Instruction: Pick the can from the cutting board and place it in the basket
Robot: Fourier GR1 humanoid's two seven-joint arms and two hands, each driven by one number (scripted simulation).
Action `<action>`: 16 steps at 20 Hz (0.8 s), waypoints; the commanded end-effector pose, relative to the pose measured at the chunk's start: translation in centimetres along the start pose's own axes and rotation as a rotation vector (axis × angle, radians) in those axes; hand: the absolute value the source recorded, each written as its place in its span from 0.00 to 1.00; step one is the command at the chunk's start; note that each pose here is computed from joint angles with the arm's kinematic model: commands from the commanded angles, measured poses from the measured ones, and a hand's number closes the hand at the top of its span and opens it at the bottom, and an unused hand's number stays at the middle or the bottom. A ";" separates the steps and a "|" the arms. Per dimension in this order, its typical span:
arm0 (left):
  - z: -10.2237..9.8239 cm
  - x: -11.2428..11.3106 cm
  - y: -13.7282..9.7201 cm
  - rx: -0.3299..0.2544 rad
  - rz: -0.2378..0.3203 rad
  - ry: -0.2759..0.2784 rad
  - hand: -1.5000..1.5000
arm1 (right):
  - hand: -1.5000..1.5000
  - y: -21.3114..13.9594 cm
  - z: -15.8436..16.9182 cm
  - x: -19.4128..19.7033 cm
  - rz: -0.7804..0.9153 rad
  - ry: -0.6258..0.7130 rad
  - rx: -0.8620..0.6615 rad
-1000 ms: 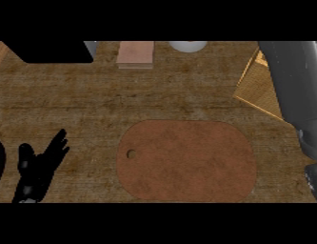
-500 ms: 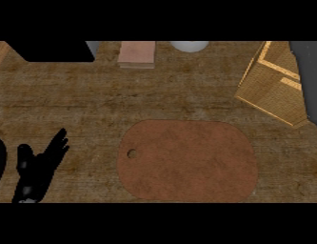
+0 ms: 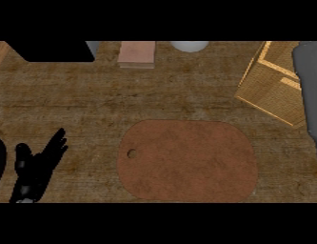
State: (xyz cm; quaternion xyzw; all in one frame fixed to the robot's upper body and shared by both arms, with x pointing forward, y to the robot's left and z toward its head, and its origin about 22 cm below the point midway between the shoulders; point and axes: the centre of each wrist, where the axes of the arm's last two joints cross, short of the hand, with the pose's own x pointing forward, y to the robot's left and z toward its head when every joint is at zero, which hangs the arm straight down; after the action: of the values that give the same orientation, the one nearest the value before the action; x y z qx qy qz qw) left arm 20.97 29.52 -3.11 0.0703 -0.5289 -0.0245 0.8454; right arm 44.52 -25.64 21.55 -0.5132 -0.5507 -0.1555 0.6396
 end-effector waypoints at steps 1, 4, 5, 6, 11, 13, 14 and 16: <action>-0.1 -3.7 -1.2 -0.008 0.010 0.113 0.50 | 1.00 0.9 -0.6 -3.6 -0.024 0.010 -0.022; 0.1 -1.6 -1.7 -0.002 0.002 0.094 0.50 | 1.00 0.2 -1.9 -4.2 -0.019 0.019 -0.010; 0.7 -2.7 0.2 0.028 0.012 0.094 0.50 | 1.00 -0.4 -3.5 -8.1 0.196 0.094 -0.112; -0.1 -1.6 -0.5 0.007 0.007 0.089 0.50 | 1.00 -0.2 -3.5 -6.8 0.158 0.099 -0.164; -0.1 -1.3 -1.1 0.014 0.012 0.091 0.50 | 0.00 -0.9 -4.0 -8.3 0.310 0.036 -0.044; 1.0 -2.0 1.1 0.030 -0.002 0.099 0.50 | 0.00 -1.0 -3.1 -8.9 0.314 0.013 -0.053; 0.6 -3.2 0.0 0.017 -0.001 0.113 0.50 | 0.00 -1.6 -3.7 -7.4 0.300 -0.004 -0.067; 0.7 -2.5 0.1 0.026 0.005 0.112 0.50 | 0.00 -2.2 -4.1 -8.8 0.287 -0.018 -0.074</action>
State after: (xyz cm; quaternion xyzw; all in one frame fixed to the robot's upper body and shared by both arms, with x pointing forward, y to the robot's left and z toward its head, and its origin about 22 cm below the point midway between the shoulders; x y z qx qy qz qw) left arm 20.59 29.82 -3.38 0.0764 -0.5294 -0.0192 0.8447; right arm 42.72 -31.88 15.84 -0.6042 -0.4675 -0.0862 0.6395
